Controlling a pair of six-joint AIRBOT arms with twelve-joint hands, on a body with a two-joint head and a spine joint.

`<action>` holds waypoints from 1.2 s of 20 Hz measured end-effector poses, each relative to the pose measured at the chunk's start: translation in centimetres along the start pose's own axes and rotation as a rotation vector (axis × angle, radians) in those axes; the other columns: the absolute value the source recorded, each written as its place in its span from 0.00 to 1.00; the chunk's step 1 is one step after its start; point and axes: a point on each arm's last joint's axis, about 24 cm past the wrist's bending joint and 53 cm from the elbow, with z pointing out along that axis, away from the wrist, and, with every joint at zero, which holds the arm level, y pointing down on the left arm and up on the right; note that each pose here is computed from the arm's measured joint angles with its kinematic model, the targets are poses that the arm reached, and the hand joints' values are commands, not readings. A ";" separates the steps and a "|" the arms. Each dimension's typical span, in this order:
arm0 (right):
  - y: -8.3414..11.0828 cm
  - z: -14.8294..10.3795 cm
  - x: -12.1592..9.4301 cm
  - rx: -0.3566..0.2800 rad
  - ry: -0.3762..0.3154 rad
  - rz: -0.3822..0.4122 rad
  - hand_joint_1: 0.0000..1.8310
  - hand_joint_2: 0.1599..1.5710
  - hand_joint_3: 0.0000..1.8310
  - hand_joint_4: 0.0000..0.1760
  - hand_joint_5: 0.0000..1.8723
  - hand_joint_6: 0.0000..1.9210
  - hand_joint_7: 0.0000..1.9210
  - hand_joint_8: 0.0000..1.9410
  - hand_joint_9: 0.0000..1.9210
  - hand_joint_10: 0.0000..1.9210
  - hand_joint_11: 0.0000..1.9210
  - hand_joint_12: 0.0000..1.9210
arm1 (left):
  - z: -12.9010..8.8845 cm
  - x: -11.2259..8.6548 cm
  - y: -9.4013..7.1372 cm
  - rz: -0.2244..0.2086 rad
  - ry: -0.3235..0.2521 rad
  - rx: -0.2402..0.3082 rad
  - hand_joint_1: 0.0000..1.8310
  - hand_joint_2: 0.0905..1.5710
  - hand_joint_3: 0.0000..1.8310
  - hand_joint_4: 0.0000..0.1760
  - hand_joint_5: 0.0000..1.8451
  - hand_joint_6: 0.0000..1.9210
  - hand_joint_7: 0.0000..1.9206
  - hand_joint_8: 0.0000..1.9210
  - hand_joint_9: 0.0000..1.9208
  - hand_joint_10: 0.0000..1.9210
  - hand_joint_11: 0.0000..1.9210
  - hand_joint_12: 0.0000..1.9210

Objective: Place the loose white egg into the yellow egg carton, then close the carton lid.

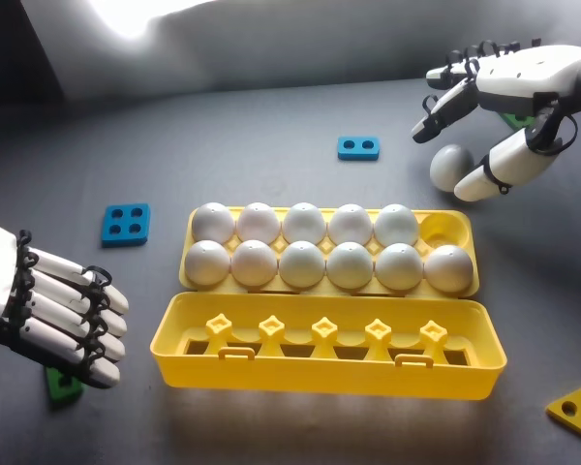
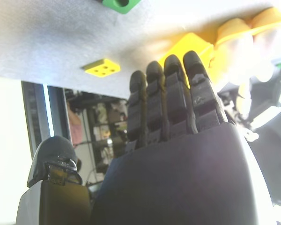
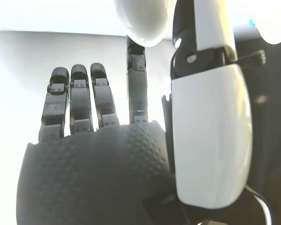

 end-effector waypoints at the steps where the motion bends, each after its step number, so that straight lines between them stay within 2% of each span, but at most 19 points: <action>1: -0.2 0.0 0.2 0.002 0.003 -0.002 0.51 0.55 0.00 1.00 0.32 0.00 0.00 0.00 0.00 0.00 0.00 0.00 | 0.0 0.0 0.0 0.000 0.000 0.000 0.00 0.69 0.00 0.00 0.15 0.00 0.13 0.00 0.09 0.00 0.00 0.15; 2: -0.2 0.0 0.3 0.004 0.005 -0.003 0.51 0.55 0.00 1.00 0.33 0.01 0.00 0.00 0.00 0.00 0.00 0.00 | 0.0 0.0 0.0 0.001 0.000 0.000 0.00 0.69 0.00 0.00 0.15 0.00 0.13 0.00 0.09 0.00 0.00 0.16; 3: -0.3 0.0 0.4 0.006 0.006 -0.003 0.49 0.55 0.00 1.00 0.31 0.00 0.00 0.00 0.00 0.00 0.00 0.00 | 0.0 0.0 0.0 0.001 0.001 0.000 0.00 0.68 0.00 0.00 0.17 0.00 0.15 0.00 0.11 0.00 0.00 0.20; 5: -0.4 0.1 0.4 0.006 0.006 -0.004 0.51 0.55 0.00 1.00 0.32 0.00 0.00 0.00 0.00 0.00 0.00 0.00 | 0.0 0.0 0.0 0.000 -0.001 0.000 0.00 0.69 0.00 0.00 0.16 0.00 0.13 0.00 0.10 0.00 0.00 0.17; 12: -0.4 0.2 0.8 0.001 0.011 -0.006 0.50 0.55 0.00 1.00 0.34 0.01 0.00 0.00 0.00 0.00 0.00 0.00 | 0.0 0.0 0.0 0.000 0.000 0.000 0.00 0.69 0.00 0.00 0.16 0.00 0.14 0.00 0.10 0.00 0.00 0.19; 14: -0.4 0.2 0.8 0.001 0.011 -0.006 0.49 0.55 0.00 1.00 0.33 0.00 0.01 0.00 0.00 0.00 0.00 0.00 | 0.0 0.0 0.0 0.000 0.001 0.000 0.00 0.69 0.00 0.00 0.15 0.00 0.13 0.00 0.09 0.00 0.00 0.16; 16: -0.6 0.2 1.0 0.001 0.013 -0.007 0.50 0.56 0.00 0.96 0.34 0.01 0.01 0.00 0.00 0.00 0.00 0.00 | 0.0 0.0 0.0 0.000 0.000 0.000 0.00 0.69 0.00 0.00 0.16 0.00 0.14 0.00 0.10 0.00 0.00 0.17; 19: -1.0 0.2 1.0 0.011 0.015 -0.013 0.49 0.56 0.00 1.00 0.34 0.01 0.02 0.01 0.00 0.00 0.00 0.00 | 0.0 0.0 0.0 0.000 0.001 0.001 0.00 0.70 0.00 0.00 0.15 0.00 0.13 0.00 0.09 0.00 0.00 0.14; 23: -1.6 0.2 0.9 0.015 0.009 -0.004 0.50 0.56 0.00 1.00 0.36 0.01 0.03 0.01 0.00 0.00 0.00 0.00 | 0.0 0.0 0.0 0.001 0.001 0.001 0.00 0.70 0.00 0.00 0.15 0.00 0.13 0.00 0.09 0.00 0.00 0.16; 24: -1.5 0.2 1.0 0.015 0.010 -0.003 0.50 0.56 0.00 0.97 0.35 0.01 0.04 0.01 0.00 0.00 0.00 0.00 | 0.0 0.0 0.0 0.001 0.002 0.000 0.00 0.70 0.00 0.00 0.16 0.00 0.14 0.00 0.10 0.00 0.00 0.18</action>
